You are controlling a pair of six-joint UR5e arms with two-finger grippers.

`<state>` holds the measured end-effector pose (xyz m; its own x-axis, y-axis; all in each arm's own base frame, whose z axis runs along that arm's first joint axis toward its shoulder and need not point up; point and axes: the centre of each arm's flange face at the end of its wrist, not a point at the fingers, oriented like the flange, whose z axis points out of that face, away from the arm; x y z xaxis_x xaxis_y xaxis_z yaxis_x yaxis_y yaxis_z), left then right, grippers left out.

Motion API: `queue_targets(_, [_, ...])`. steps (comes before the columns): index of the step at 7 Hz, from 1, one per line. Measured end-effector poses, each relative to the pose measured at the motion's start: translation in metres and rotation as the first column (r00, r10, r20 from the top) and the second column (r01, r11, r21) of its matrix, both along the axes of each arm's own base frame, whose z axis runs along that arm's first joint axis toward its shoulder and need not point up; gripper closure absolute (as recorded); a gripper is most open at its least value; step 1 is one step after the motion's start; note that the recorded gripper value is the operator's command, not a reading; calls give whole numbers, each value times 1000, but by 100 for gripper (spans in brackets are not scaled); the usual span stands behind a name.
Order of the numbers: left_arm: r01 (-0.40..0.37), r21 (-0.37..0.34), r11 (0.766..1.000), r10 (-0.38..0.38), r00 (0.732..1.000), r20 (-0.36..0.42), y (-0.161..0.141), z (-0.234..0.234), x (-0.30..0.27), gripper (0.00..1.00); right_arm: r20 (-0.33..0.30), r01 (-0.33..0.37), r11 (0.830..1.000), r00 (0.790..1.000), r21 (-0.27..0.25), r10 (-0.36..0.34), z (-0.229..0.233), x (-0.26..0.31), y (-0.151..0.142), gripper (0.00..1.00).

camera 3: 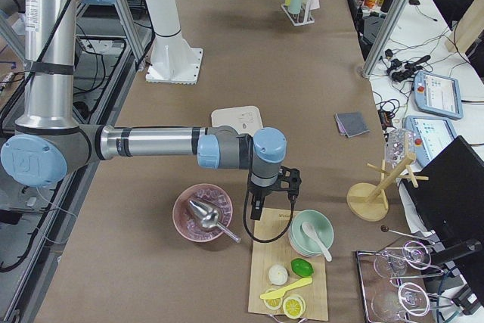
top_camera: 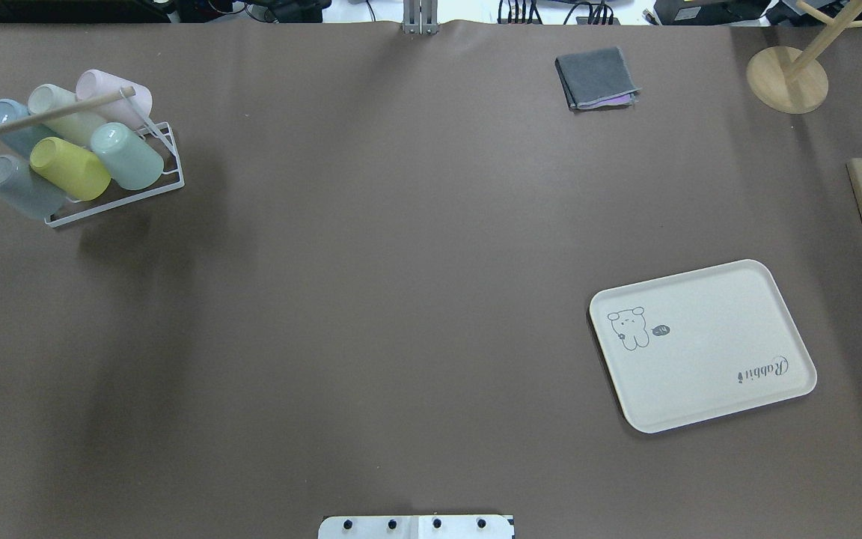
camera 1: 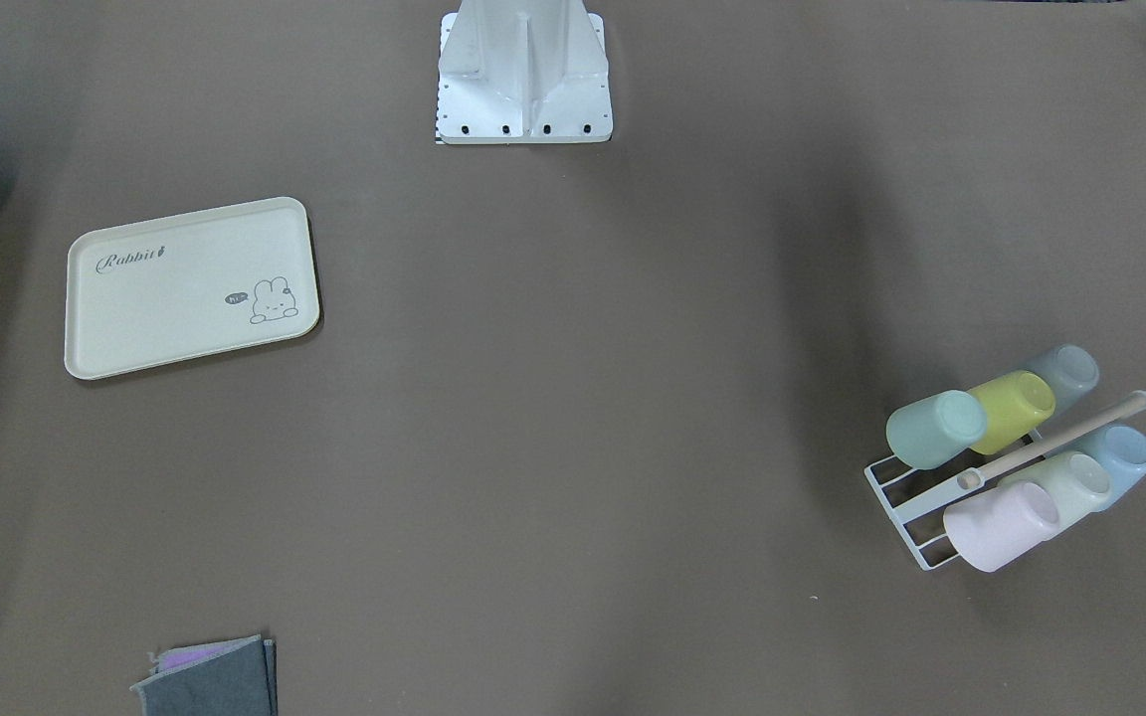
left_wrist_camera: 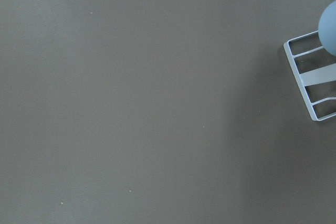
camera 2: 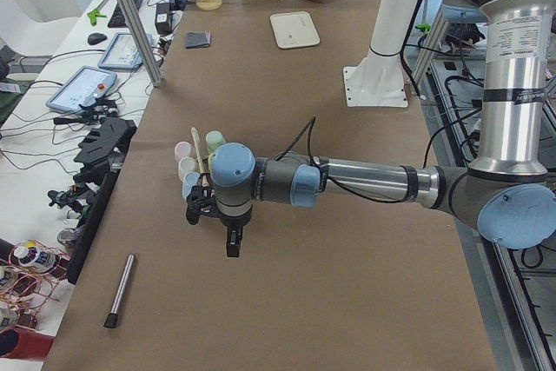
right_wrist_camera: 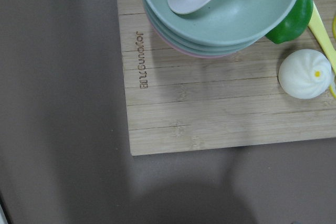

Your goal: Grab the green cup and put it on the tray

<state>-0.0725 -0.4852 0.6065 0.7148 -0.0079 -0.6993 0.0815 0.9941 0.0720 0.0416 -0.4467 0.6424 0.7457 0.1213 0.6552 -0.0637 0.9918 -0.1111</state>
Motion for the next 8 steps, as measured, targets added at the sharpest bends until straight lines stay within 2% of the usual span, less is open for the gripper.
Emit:
queue_targets(5, [-9,68,998,8,1000,7,-27,-35,9,2,12,-6,1000,1000,-3,6,0,1,2,0])
queue_targets(8, [-5,153,988,-1,999,41,-34,-66,6,2,12,-7,1000,1000,1,7,-2,1,2,0])
